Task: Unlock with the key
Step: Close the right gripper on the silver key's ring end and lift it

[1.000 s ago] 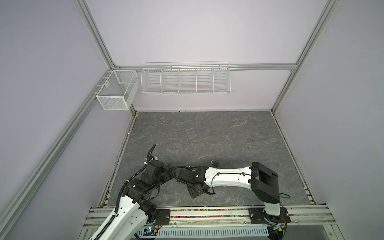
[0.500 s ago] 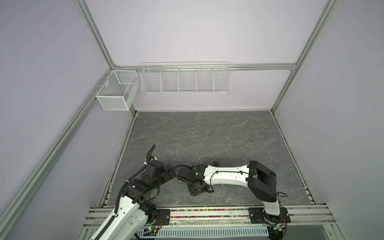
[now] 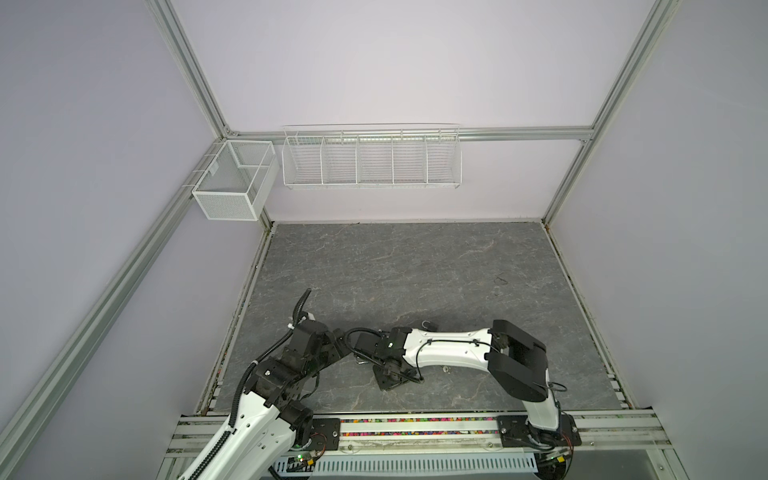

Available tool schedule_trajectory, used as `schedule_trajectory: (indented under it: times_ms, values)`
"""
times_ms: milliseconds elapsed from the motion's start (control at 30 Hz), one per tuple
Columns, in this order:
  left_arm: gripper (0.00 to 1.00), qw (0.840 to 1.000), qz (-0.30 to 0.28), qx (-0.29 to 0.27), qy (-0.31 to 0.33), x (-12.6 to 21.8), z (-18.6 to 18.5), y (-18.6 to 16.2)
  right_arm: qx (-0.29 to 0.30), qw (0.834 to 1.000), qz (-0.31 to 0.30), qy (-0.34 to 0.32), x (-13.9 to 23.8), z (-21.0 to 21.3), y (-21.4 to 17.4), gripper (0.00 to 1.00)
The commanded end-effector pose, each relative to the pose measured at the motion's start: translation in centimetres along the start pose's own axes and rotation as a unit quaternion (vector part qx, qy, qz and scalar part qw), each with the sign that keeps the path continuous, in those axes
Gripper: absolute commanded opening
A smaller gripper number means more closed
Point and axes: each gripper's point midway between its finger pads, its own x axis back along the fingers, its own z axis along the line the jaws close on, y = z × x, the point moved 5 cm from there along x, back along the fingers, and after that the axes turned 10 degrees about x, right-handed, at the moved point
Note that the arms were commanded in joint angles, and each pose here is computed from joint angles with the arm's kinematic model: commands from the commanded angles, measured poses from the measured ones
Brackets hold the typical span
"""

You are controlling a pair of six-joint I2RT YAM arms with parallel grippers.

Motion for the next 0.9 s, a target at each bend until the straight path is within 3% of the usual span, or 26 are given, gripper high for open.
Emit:
schedule_trajectory:
  times_ms: [0,533,867]
  values:
    - [0.99,1.0,-0.012,0.005,-0.007,0.6,-0.6,0.5,-0.005,1.0,0.007,0.0,-0.5,0.0,0.2,0.24]
    - [0.99,1.0,-0.011,0.014,-0.021,0.9,-1.1,0.6,-0.011,1.0,-0.017,-0.009,0.8,-1.0,0.2,0.07]
    - [0.99,0.998,-0.017,0.032,-0.051,2.5,-2.6,1.4,-0.014,0.996,-0.084,-0.026,4.2,-2.9,0.3,0.06]
